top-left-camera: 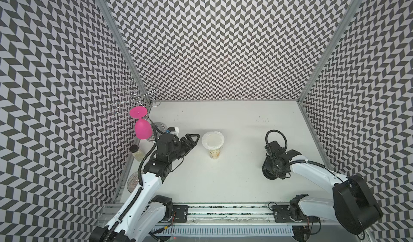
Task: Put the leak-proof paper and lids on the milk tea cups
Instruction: Pick up the cup lid from the center of the board.
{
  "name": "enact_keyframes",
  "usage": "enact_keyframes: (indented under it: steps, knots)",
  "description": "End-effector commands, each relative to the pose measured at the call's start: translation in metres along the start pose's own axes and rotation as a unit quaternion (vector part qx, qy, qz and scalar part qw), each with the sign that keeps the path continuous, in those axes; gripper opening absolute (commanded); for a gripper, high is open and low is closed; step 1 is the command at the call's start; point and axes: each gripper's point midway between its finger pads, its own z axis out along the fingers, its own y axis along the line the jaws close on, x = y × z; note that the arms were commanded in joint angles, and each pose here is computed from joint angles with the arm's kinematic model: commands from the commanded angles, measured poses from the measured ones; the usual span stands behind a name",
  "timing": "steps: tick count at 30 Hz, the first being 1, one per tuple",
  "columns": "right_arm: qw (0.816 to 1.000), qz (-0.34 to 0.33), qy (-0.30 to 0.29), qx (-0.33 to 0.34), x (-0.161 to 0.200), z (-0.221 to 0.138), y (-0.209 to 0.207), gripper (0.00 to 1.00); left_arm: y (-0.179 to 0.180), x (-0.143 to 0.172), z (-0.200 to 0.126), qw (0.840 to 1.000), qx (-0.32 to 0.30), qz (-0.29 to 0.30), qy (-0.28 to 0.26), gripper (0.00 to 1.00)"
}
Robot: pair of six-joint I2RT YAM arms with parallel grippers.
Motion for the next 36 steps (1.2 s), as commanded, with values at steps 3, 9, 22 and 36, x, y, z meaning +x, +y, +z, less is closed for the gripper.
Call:
enact_keyframes:
  steps: [3, 9, 22, 36]
  knots:
    - [1.000, 0.007, 0.002, -0.006, 0.000, 0.000, 0.000, 0.71, -0.004, -0.003, -0.005, 1.000, 0.003, 0.009, -0.004, 0.78]
    - [0.999, -0.004, -0.028, -0.019, -0.016, -0.030, 0.007, 0.69, -0.002, -0.002, -0.005, 1.000, 0.001, 0.009, -0.003, 0.78]
    - [0.963, -0.214, -0.087, -0.135, -0.059, -0.163, 0.124, 0.61, -0.008, -0.010, -0.003, 1.000, 0.007, 0.021, -0.003, 0.78]
    - [0.874, -0.445, -0.077, -0.177, -0.011, -0.218, 0.263, 0.55, -0.008, -0.012, -0.003, 0.998, -0.009, 0.059, 0.003, 0.77]
